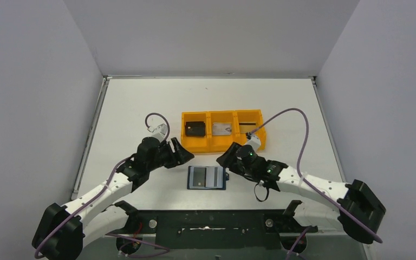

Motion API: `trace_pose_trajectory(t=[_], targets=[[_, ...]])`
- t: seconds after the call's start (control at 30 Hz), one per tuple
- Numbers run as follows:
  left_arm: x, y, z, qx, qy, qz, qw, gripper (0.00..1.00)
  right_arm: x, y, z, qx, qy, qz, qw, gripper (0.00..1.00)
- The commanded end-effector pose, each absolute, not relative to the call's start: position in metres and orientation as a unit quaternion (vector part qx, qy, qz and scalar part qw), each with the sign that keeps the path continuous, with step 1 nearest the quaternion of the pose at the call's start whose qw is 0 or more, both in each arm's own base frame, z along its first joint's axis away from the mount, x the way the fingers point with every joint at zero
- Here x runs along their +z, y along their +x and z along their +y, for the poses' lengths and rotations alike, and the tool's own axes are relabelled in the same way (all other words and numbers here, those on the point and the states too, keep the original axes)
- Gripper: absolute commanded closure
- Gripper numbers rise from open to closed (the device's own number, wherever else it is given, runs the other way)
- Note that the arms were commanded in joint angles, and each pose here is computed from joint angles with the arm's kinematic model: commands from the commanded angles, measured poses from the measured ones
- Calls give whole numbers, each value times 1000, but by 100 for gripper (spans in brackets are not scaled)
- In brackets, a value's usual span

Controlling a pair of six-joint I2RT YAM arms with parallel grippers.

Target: Take the credit cards out of the card holder

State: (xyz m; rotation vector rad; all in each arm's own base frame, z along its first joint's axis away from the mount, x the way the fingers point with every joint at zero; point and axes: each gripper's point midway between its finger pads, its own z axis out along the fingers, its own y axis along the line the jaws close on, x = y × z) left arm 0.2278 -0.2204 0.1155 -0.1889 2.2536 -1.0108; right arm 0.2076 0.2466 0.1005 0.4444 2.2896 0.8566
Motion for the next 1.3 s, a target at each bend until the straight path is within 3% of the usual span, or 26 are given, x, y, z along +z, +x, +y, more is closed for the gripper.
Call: trace_pose_trajectory(t=[0.0,0.13,0.47,0.73,1.03,1.27], targets=[[124,235,-215,-385,-91,851,345,41,111,214,286,319,92,893,305,57],[123,235,-214,-385,-92,852,343,40,84,209,297,251,68,924,281,62],[123,233,-218,-399,-84,850,335,40,37,190,276,115,68,959,248,61],[127,229,-234,-427,-42,846,316,40,-8,174,256,82,91,970,211,62],[127,215,-265,-456,38,846,275,41,-24,163,251,128,137,963,192,67],[102,214,-292,-353,97,893,260,44,-25,163,241,98,140,966,194,67]])
